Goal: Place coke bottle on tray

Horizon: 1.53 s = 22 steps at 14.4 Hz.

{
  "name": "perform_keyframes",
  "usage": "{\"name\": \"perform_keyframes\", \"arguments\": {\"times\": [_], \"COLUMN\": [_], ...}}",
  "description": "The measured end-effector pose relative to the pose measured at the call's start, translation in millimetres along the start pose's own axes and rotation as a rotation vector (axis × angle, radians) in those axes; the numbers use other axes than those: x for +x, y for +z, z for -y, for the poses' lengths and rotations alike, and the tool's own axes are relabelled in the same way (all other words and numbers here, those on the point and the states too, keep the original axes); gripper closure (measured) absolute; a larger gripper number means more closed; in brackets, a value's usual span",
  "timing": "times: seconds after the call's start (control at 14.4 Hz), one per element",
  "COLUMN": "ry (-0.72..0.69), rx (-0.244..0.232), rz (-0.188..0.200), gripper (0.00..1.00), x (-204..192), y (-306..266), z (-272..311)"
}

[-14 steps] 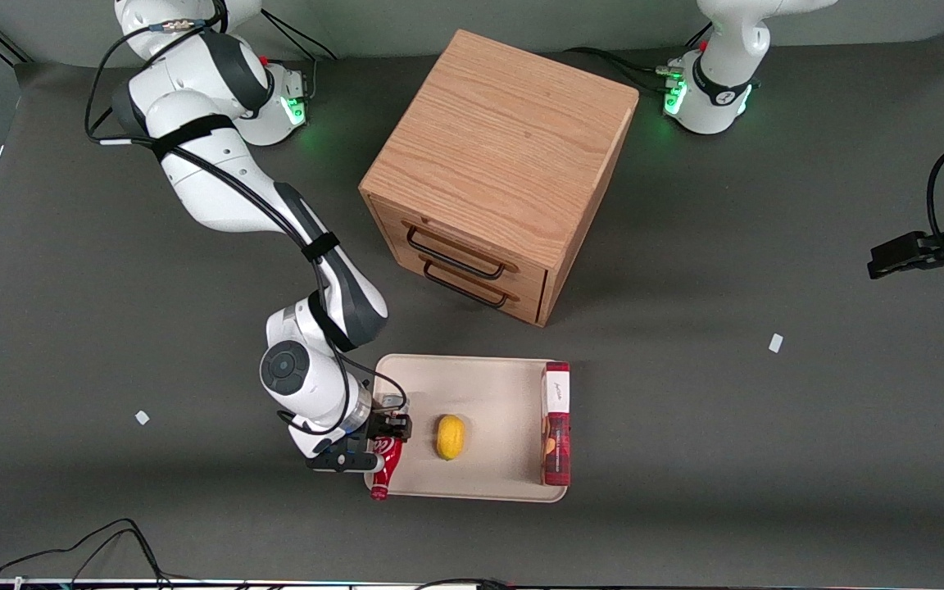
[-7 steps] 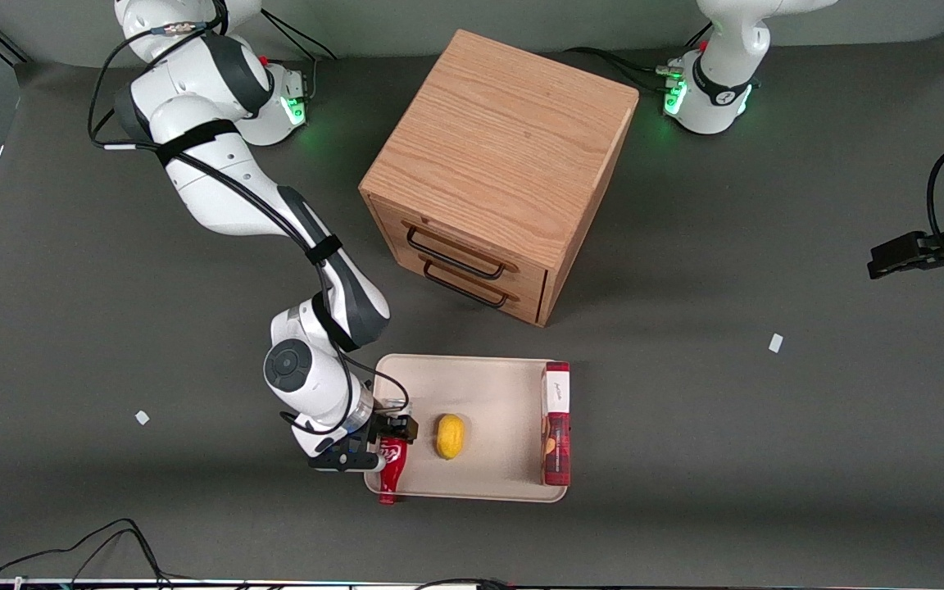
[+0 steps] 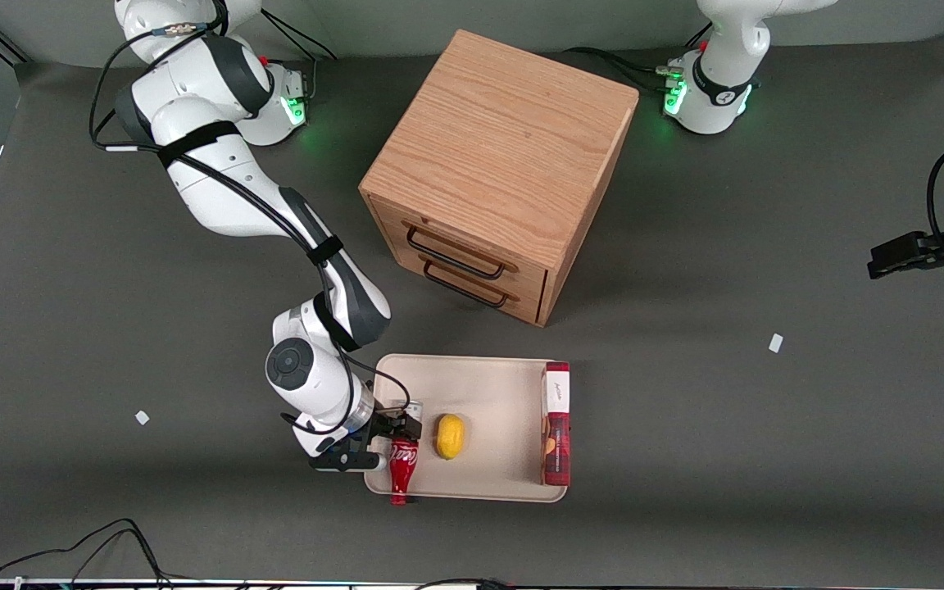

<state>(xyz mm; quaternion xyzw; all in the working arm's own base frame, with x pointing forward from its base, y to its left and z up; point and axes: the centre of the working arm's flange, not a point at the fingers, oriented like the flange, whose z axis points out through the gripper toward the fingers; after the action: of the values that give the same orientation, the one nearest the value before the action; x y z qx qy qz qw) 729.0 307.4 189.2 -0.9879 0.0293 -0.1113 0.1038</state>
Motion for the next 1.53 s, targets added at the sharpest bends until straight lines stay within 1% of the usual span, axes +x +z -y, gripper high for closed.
{"name": "perform_keyframes", "arguments": {"times": [0.21,0.35,0.42,0.56,0.76,0.83,1.04,1.11,1.18,1.25,1.39,1.53], "ry": [-0.005,-0.007,-0.005,0.005,0.03,0.028,0.045,0.054,0.063,0.07,0.077,0.07], "rx": [0.002,-0.002,-0.011,-0.035,-0.075,-0.091,-0.153,-0.169,-0.18,-0.186,-0.193,-0.197], "rz": [-0.015,-0.028,-0.024,-0.004,0.013,0.026,0.089,0.102,0.104,0.097,0.084,0.081], "gripper": [0.0,0.0,0.0,0.0,0.0,0.0,0.0,0.0,0.0,0.0,0.0,0.0], "x": [5.0,11.9,15.4,22.7,27.2,23.8,1.5,-8.1,-19.0,-31.6,-62.8,-95.7], "y": [-12.3,-35.9,-52.9,-96.5,-172.2,-196.1,-264.8,-289.1,-312.2,-333.1,-368.1,-395.6], "z": [1.9,0.6,-1.5,-11.1,-41.5,-53.7,-86.0,-94.6,-102.4,-109.2,-120.6,-129.0]}}
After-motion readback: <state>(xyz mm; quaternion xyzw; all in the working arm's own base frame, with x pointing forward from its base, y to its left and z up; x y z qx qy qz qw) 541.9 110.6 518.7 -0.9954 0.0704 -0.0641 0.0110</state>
